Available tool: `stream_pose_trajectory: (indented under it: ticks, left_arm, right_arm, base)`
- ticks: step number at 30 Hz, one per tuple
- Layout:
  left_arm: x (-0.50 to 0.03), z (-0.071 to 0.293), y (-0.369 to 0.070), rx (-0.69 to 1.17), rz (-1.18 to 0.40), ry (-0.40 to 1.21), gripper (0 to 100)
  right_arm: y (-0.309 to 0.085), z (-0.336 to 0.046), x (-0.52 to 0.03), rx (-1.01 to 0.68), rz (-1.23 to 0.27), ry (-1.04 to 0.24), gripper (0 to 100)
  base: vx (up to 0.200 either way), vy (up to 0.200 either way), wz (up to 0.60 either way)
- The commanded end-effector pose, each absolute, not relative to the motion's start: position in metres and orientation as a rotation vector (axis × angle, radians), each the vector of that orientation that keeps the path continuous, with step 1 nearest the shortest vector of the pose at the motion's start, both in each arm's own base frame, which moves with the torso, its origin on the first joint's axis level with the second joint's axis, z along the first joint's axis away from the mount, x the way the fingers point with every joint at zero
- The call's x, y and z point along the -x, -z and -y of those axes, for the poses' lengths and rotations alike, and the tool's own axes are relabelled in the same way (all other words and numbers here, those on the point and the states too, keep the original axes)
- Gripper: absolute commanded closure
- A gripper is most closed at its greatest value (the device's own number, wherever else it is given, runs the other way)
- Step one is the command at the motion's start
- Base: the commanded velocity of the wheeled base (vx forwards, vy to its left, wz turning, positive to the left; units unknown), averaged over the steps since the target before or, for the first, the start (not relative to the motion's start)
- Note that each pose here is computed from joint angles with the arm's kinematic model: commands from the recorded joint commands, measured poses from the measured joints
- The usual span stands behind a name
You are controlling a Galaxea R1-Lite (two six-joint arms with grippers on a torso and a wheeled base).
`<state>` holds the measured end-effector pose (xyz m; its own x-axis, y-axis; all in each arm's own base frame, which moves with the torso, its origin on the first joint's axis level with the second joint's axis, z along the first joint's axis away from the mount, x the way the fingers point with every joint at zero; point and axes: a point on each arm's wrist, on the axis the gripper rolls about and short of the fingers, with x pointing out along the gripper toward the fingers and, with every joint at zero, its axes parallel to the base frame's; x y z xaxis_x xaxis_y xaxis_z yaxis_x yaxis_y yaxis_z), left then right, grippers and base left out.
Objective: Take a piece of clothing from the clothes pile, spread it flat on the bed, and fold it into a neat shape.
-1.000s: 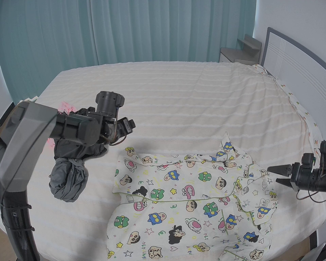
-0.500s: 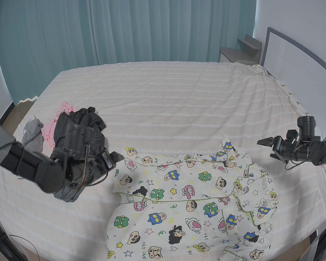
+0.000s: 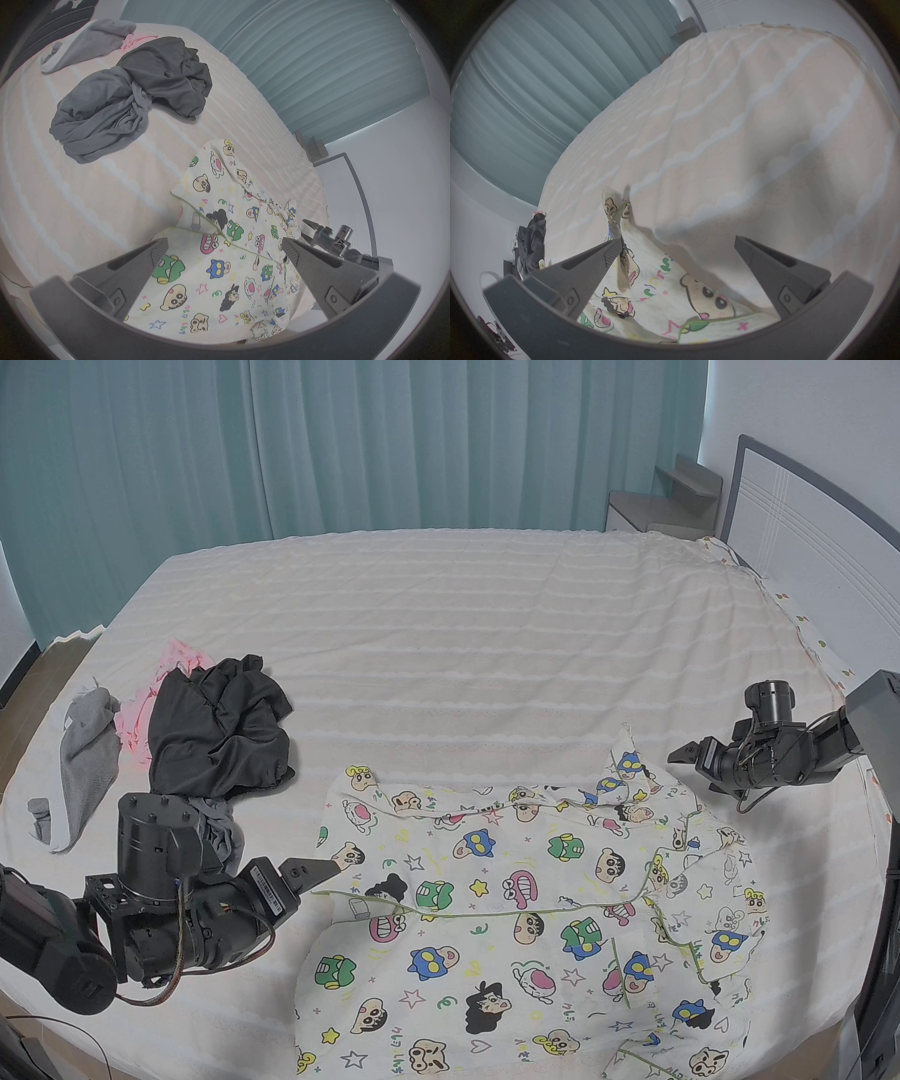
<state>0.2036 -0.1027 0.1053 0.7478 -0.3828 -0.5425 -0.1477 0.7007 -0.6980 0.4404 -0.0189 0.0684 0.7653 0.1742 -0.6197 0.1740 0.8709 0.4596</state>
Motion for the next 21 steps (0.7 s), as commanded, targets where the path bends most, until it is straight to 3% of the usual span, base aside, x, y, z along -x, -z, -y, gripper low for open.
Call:
stream_pose_trajectory:
  ticks: [1, 12, 13, 21]
  left_arm:
    - [-0.195, 0.101, -0.107, 0.802, -0.732, 0.158, 0]
    - [-0.195, 0.1, -0.107, 0.804, -0.733, 0.156, 0]
    - [-0.194, 0.1, -0.106, 0.804, -0.735, 0.155, 0]
    - [-0.195, 0.1, -0.106, 0.803, -0.737, 0.154, 0]
  right_arm:
    - [-0.044, 0.013, -0.448, -0.523, -0.757, -0.017, 0]
    - [-0.045, 0.006, -0.439, -0.529, -0.791, -0.082, 0]
    - [-0.045, 0.006, -0.438, -0.53, -0.791, -0.085, 100]
    - [-0.054, 0.015, -0.435, -0.584, -0.779, -0.138, 100]
  base:
    - [0.0, 0.0, 0.0]
    - [0.0, 0.0, 0.0]
    - [0.0, 0.0, 0.0]
    - [0.0, 0.0, 0.0]
